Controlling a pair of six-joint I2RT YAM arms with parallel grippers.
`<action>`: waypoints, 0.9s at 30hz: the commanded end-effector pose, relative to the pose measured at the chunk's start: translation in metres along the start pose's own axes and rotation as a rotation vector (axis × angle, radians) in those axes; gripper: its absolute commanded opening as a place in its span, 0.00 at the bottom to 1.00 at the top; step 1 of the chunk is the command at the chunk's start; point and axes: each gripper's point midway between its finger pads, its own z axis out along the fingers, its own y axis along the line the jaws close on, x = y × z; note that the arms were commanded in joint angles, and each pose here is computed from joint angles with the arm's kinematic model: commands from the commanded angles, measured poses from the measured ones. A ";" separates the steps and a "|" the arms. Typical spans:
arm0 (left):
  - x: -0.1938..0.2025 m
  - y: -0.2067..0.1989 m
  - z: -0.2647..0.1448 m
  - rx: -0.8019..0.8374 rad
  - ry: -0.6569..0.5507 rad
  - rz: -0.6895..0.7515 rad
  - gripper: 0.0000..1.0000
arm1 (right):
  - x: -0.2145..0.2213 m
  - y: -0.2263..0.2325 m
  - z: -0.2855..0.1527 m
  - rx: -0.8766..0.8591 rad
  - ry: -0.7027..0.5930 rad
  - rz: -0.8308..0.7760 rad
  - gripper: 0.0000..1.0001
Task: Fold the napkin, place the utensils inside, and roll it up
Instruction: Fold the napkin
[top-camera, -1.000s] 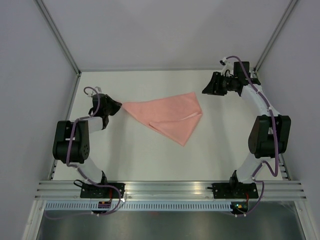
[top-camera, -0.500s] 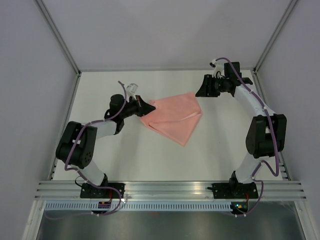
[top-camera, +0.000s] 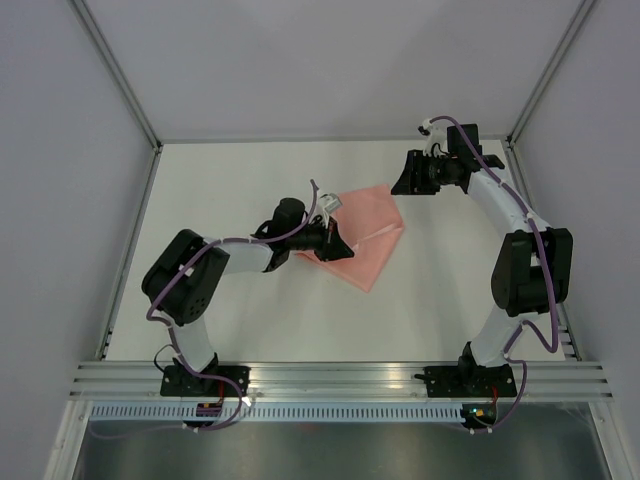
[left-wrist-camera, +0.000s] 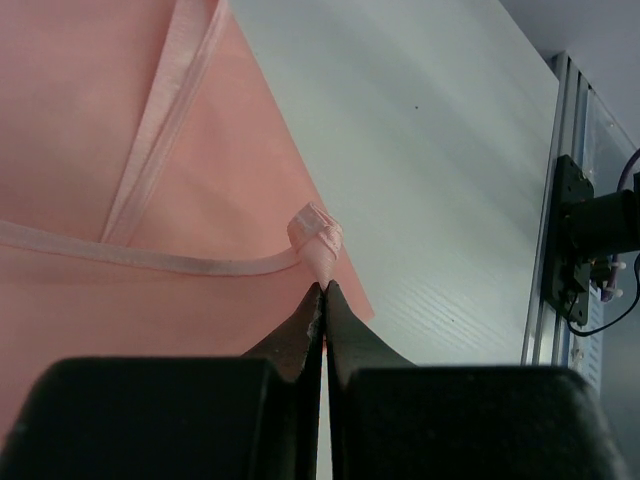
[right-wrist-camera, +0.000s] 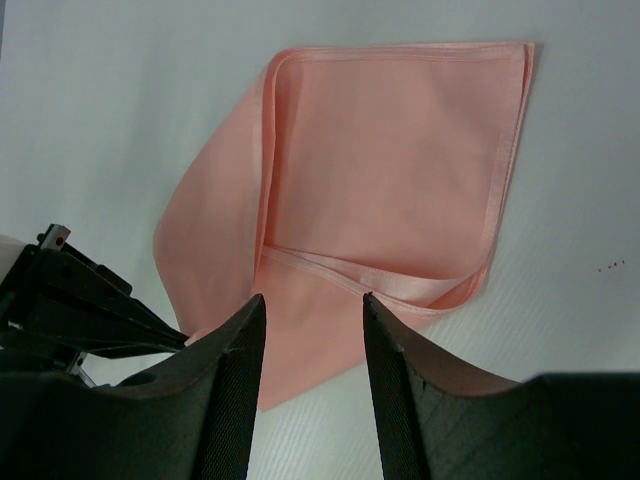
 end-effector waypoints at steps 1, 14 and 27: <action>0.000 -0.005 0.011 0.030 0.025 0.103 0.02 | -0.009 0.004 -0.003 0.011 -0.013 -0.010 0.50; 0.039 -0.025 0.039 0.055 0.118 0.181 0.02 | -0.008 0.002 0.001 0.023 -0.010 -0.018 0.50; 0.052 -0.031 0.054 0.013 0.160 0.228 0.42 | -0.005 0.001 0.007 0.029 0.004 -0.021 0.50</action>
